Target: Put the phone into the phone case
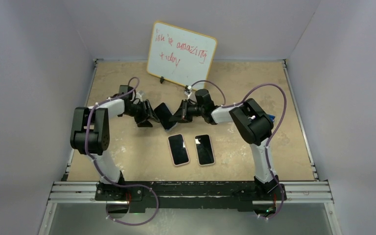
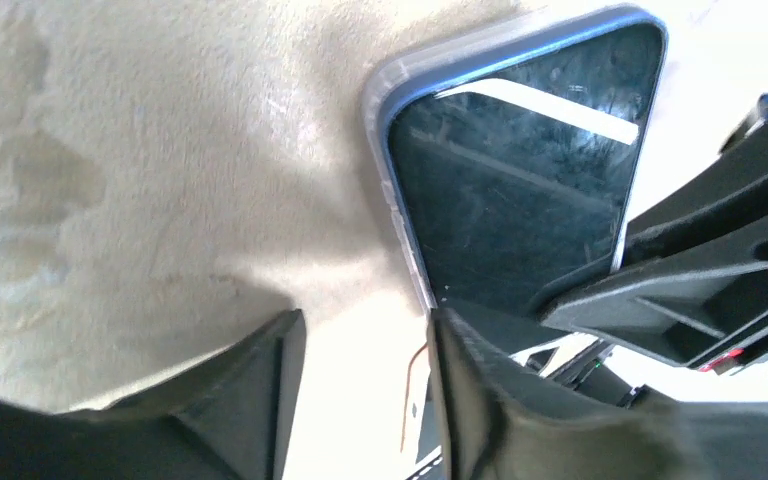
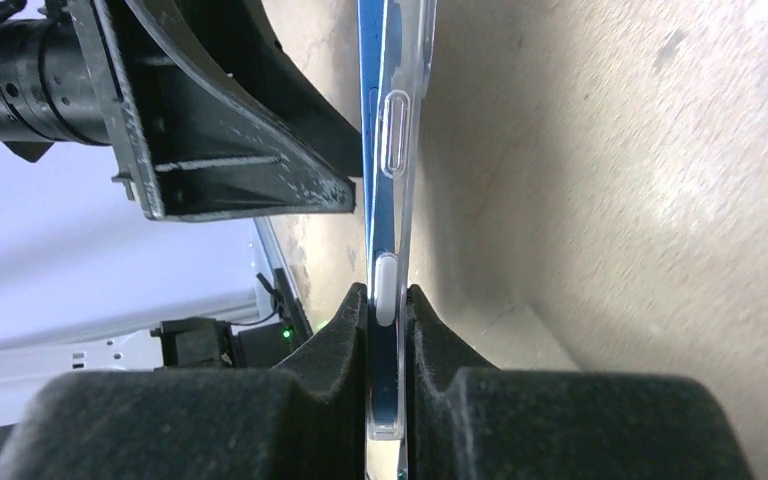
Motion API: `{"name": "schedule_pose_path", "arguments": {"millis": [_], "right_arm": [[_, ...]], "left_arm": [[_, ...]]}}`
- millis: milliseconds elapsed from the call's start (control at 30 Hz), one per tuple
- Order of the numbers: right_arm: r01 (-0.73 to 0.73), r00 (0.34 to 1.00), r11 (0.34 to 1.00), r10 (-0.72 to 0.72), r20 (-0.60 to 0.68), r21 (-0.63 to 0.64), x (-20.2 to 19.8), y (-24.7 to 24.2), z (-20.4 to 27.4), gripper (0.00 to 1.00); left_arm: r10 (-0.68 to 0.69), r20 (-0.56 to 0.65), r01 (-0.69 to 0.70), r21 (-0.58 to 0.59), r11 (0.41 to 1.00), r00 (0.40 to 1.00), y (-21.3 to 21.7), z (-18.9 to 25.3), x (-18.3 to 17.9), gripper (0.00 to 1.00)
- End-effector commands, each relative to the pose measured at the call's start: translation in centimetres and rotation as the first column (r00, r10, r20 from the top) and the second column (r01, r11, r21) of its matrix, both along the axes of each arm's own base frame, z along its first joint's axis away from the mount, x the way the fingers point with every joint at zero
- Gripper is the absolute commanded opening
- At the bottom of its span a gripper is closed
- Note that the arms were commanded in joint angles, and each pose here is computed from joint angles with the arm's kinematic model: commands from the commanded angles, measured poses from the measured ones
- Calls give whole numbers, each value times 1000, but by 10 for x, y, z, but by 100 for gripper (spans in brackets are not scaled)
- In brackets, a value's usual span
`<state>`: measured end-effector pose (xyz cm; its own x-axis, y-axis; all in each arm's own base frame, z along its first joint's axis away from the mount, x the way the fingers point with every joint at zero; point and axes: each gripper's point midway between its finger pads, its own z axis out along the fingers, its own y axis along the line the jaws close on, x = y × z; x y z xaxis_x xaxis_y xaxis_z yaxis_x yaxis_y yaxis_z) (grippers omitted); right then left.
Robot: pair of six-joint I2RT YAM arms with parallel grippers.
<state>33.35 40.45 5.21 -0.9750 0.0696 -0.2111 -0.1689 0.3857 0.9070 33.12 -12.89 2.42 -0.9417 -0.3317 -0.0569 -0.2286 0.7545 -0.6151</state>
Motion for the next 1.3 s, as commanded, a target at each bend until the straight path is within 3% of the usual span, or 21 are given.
{"name": "schedule_pose_path", "arguments": {"millis": [0,133,200,400,567,800,933,1067,1267], "right_arm": [[-16,985,996,1,174,87,0,-3,71,0],[7,975,995,-29,218,103,-8,-19,97,0],[17,972,992,-47,231,127,-15,-28,110,0],[35,952,973,-102,288,230,-42,-48,158,0],[38,939,939,-151,309,342,-58,-57,194,0],[-9,934,877,-164,317,481,-78,-65,224,0],[-45,933,864,-142,329,501,-86,-66,229,0],[-80,927,862,-120,355,501,-94,-67,228,0],[-82,930,870,-107,350,485,-96,-67,222,0]], "left_arm": [[0,124,-3,26,1000,992,6,30,4,57],[-6,279,35,-99,994,960,-11,83,9,79],[0,341,58,-160,985,940,-19,107,8,84],[32,494,204,-417,885,869,-48,173,0,84],[54,582,278,-465,841,811,-54,211,-6,84],[110,601,330,-573,750,792,-72,236,-22,80],[145,621,361,-612,703,770,-77,248,-28,72],[172,638,383,-633,673,751,-80,262,-29,57],[191,634,386,-652,653,749,-87,268,-31,8]]}}
